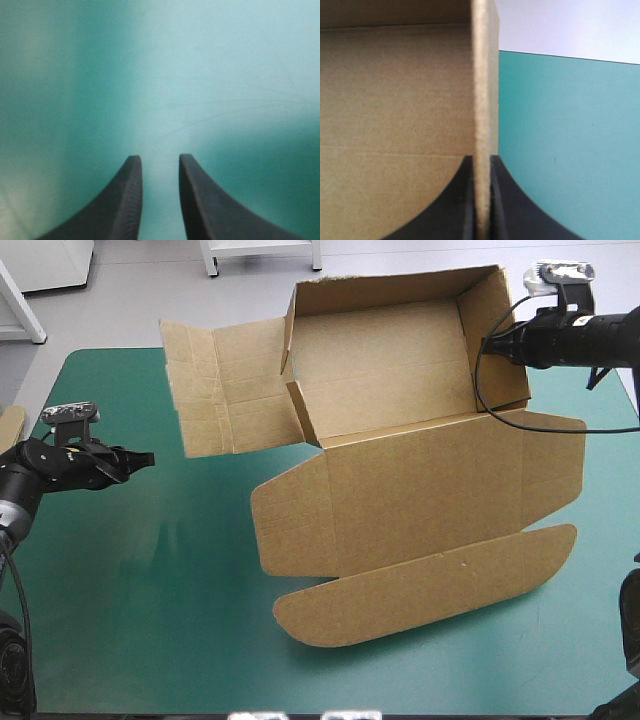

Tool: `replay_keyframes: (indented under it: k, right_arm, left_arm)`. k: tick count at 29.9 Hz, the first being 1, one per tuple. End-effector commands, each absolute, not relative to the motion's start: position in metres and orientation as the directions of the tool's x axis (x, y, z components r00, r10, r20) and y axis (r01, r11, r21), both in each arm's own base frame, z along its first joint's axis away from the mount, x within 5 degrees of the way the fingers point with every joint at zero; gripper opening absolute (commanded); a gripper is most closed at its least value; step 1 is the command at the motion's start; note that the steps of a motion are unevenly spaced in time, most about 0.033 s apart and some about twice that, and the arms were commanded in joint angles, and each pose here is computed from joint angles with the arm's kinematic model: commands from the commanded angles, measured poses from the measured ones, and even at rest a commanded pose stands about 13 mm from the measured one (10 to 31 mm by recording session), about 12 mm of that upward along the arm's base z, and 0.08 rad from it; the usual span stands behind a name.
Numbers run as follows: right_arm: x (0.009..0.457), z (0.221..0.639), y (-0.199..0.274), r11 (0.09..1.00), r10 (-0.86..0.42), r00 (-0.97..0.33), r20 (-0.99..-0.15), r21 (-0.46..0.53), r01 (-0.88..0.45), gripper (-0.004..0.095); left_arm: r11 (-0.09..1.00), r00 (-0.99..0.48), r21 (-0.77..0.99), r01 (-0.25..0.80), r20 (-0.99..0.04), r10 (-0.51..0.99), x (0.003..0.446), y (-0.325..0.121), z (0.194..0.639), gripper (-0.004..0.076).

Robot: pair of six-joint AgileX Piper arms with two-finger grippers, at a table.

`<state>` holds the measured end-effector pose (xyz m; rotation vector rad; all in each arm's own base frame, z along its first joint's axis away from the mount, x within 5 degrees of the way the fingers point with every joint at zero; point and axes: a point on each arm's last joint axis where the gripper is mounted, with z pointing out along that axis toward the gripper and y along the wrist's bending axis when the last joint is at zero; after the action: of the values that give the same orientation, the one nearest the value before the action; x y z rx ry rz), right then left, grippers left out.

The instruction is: Fold the box

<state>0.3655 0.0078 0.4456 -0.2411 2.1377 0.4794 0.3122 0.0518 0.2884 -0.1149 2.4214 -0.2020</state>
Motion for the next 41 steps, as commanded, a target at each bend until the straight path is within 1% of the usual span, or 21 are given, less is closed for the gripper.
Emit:
replay_keyframes:
  k: [1,6,9,11,15,18,21,24,29,38,41]
  right_arm:
    - [0.337,0.486,0.01,0.875,0.062,-0.466,-0.883,0.273,-0.401,-0.0019]
    - [0.335,0.484,0.012,0.867,0.051,-0.486,-0.872,0.28,-0.412,-0.0019]
    - [0.335,0.484,0.012,0.867,0.051,-0.486,-0.872,0.28,-0.412,-0.0019]
    - [0.335,0.484,0.012,0.868,0.052,-0.485,-0.873,0.28,-0.411,-0.0019]
    - [0.338,0.482,0.01,0.877,0.044,-0.485,-0.873,0.266,-0.399,-0.0018]
    - [0.342,0.477,0.01,0.875,0.044,-0.501,-0.864,0.275,-0.399,-0.0018]
    - [0.347,0.472,0.009,0.874,0.046,-0.517,-0.855,0.285,-0.394,-0.0019]
    - [0.353,0.466,0.008,0.873,0.048,-0.531,-0.846,0.294,-0.389,-0.0018]
    - [0.358,0.46,0.007,0.878,0.041,-0.545,-0.837,0.291,-0.38,-0.0017]
    - [0.362,0.457,0.003,0.9,0.035,-0.543,-0.839,0.263,-0.348,-0.0017]
    - [0.362,0.457,0.002,0.901,0.035,-0.541,-0.84,0.26,-0.346,-0.0017]
  left_arm:
    - [0.957,-0.662,-0.29,0.02,-0.721,-0.205,0.323,0.044,0.304,0.0188]
    - [0.85,-0.652,-0.494,0.184,-0.708,-0.27,0.333,0.024,0.302,0.0198]
    - [0.755,-0.647,-0.593,0.28,-0.698,-0.308,0.336,0.014,0.304,0.0214]
    - [0.671,-0.656,-0.656,0.347,-0.681,-0.326,0.335,0.007,0.307,0.0237]
    - [0.519,-0.66,-0.716,0.467,-0.672,-0.335,0.331,-0.009,0.318,0.0295]
    - [0.42,-0.626,-0.728,0.542,-0.683,-0.377,0.33,-0.023,0.33,0.0338]
    - [0.326,-0.616,-0.738,0.591,-0.673,-0.409,0.329,-0.038,0.341,0.034]
    - [0.268,-0.623,-0.722,0.638,-0.688,-0.371,0.326,-0.053,0.35,0.034]
    - [0.183,-0.632,-0.703,0.688,-0.703,-0.327,0.322,-0.073,0.371,0.034]
    - [0.113,-0.589,-0.64,0.76,-0.752,-0.295,0.319,-0.096,0.42,0.0341]
    - [0.084,-0.592,-0.634,0.769,-0.755,-0.282,0.315,-0.105,0.43,0.0341]
